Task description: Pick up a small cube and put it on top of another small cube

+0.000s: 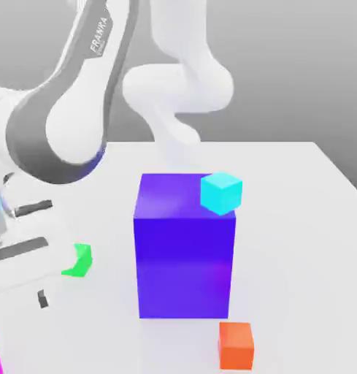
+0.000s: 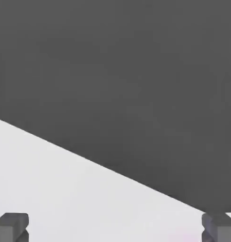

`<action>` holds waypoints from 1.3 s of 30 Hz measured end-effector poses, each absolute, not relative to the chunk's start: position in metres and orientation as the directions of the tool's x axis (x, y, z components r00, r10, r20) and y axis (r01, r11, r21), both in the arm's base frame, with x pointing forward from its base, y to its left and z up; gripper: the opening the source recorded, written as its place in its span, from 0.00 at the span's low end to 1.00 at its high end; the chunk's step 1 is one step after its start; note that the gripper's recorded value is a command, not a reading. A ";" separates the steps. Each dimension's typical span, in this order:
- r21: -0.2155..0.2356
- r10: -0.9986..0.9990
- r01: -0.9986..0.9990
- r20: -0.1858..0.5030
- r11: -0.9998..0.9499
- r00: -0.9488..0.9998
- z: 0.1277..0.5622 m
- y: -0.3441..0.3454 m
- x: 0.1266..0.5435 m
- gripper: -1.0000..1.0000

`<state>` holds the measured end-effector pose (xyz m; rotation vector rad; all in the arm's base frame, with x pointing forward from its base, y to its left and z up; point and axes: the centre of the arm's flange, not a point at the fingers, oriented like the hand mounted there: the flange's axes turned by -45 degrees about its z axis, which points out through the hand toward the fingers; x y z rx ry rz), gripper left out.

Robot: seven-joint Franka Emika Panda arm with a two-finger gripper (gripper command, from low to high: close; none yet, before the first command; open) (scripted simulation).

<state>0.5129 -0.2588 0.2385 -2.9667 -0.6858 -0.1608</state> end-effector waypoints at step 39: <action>-0.036 0.522 0.521 -0.049 -0.853 0.852 0.135 -0.312 0.478 0.00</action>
